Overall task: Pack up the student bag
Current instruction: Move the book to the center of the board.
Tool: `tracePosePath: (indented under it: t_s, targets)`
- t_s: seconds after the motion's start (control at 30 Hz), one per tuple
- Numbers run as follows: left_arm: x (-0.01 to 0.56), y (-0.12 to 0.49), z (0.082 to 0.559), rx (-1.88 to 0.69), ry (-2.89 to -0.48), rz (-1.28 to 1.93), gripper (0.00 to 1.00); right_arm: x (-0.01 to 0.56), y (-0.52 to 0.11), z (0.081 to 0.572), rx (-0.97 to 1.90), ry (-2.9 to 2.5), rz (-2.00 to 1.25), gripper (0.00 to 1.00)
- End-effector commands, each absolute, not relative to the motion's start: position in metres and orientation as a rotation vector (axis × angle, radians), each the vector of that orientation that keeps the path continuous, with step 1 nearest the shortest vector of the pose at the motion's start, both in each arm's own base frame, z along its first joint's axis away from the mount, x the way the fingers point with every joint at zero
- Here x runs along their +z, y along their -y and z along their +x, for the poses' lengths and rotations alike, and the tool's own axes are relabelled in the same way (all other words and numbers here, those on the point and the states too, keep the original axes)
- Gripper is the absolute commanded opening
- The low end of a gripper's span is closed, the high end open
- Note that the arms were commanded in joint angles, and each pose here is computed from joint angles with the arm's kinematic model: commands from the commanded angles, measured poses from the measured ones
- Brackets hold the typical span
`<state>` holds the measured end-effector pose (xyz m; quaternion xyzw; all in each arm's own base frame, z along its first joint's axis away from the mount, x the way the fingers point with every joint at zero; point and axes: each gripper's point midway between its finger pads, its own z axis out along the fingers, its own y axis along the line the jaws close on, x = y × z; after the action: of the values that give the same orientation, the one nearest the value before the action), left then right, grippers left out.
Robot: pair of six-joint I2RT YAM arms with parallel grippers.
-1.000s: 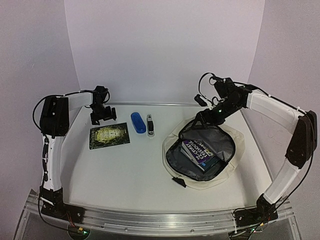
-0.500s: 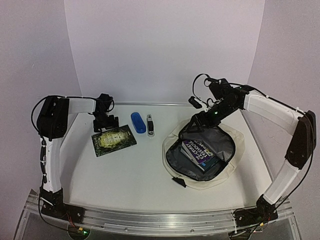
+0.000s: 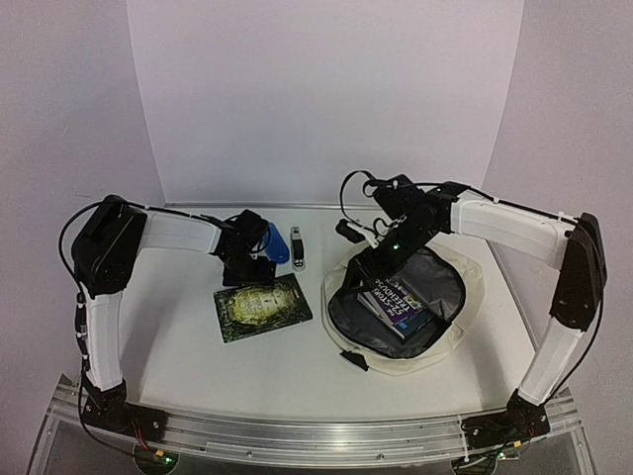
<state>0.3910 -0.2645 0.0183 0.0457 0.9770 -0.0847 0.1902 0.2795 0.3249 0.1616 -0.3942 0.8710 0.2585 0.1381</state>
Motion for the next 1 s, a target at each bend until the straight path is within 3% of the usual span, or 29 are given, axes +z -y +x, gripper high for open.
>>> tracePosePath:
  t_s: [0.0, 0.33, 0.63, 0.97]
  targets:
    - [0.006, 0.259, 0.338, -0.254, -2.862, 0.116, 0.87, 0.16, -0.352, 0.278, 0.764, -2.493, -1.187, 0.85]
    - [0.111, 0.23, 0.314, -0.468, -2.62, -0.189, 0.97, 0.145, -0.414, 0.312, 0.896, -2.524, -1.054, 0.74]
    - [0.102, 0.214, 0.249, -0.756, -2.534, -0.509, 0.95, 0.089, -0.44, 0.332, 0.83, -2.563, -1.061, 0.67]
    - [0.071, 0.212, 0.221, -0.722, -2.573, -0.609, 0.94, 0.043, -0.447, 0.345, 0.774, -2.619, -1.064, 0.67]
